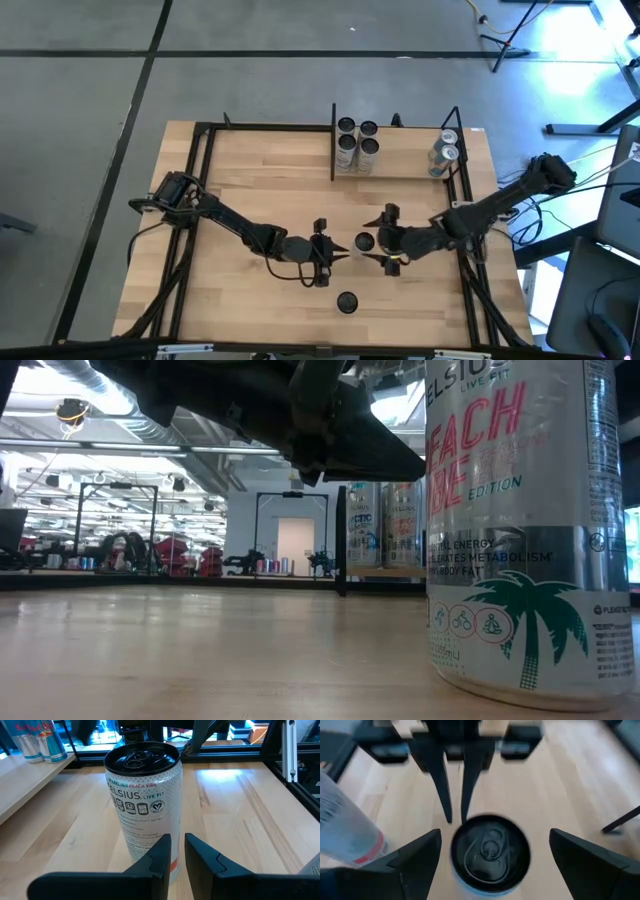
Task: Place canned beverage on shelf
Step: Put the right white-pink soda can on the shelf
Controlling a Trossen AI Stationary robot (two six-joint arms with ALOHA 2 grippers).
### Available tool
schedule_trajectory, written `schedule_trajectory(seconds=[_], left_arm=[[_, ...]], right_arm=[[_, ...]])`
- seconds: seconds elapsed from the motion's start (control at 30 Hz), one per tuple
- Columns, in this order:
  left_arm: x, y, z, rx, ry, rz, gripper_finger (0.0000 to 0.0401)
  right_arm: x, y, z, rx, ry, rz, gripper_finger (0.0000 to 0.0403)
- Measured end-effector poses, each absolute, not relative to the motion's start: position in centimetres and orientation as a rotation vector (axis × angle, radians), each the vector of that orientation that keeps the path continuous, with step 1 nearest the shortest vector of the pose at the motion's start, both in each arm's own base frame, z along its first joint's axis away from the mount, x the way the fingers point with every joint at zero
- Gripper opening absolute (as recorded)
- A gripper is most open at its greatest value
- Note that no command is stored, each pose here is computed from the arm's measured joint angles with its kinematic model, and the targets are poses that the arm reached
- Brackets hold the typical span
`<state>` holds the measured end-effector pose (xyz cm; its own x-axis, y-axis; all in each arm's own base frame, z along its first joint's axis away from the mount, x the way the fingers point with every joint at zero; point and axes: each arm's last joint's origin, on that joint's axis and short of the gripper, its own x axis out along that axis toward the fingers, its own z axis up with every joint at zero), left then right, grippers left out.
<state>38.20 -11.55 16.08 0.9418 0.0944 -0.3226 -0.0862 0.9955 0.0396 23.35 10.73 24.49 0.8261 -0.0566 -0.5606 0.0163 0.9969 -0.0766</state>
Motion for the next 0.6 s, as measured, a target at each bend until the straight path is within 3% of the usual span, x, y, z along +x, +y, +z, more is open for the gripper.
schedule_trajectory(seconds=[0.43,0.6], left_arm=[[38.2,-11.6,16.1,0.025,0.331,0.092,0.0047],[38.2,-11.6,16.1,0.025,0.330,0.092,0.0047]], right_arm=[[24.8,10.4,22.4,-0.043,0.694,-0.032,0.0350],[25.1,10.5,21.6,-0.065,0.720,-0.043,0.0300]])
